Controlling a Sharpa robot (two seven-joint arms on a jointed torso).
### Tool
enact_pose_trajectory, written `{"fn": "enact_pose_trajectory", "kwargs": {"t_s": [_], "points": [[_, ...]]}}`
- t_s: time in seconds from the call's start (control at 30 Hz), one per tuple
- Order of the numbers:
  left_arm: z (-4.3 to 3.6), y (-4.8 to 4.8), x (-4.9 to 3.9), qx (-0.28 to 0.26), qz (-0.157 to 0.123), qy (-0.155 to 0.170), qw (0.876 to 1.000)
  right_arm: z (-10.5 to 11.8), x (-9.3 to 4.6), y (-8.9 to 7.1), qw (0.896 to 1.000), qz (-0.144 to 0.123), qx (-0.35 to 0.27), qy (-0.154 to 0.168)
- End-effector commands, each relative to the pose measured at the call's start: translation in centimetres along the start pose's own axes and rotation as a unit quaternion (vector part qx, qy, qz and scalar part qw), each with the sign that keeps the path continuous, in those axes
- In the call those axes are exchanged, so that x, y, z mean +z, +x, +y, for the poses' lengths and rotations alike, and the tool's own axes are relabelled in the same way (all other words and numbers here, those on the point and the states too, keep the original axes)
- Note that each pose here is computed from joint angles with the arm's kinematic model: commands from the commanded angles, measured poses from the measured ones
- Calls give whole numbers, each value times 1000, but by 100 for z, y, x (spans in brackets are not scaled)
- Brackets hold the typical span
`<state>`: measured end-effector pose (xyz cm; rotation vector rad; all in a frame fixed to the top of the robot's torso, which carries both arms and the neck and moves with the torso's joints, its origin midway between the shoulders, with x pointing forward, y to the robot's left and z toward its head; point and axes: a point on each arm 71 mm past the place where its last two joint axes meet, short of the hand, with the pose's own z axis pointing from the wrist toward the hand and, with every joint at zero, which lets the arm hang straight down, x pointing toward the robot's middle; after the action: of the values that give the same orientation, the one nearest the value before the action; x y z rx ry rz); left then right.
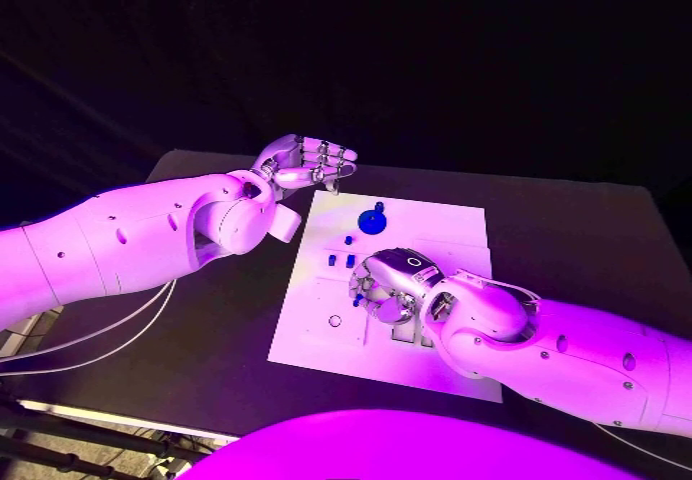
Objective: Assemble the parts on the task board
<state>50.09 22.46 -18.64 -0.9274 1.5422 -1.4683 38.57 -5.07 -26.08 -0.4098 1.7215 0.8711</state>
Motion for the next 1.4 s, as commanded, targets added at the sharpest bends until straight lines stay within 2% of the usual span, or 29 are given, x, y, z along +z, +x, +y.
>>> {"fn": "enact_pose_trajectory", "kwargs": {"t_s": [0.03,0.33,0.63,0.8,0.9,1.13,1.4], "points": [[-11,18,2,-3,10,2,1000,7,4,5,1000,-2,-11,1],[-9,15,-3,-2,12,-1,1000,17,13,26,1000,10,-18,0],[-9,17,-4,-2,13,-1,1000,63,38,90,998,45,-34,-8],[-9,21,-3,-2,14,-2,1000,101,50,127,998,55,-39,-18],[-9,19,-4,-1,14,-2,1000,105,51,131,998,51,-38,-20],[-5,18,-5,-1,17,-4,1000,74,39,93,999,14,-28,-13],[-1,23,-2,-2,20,-6,1000,61,3,58,1000,-11,-19,-14]]}}
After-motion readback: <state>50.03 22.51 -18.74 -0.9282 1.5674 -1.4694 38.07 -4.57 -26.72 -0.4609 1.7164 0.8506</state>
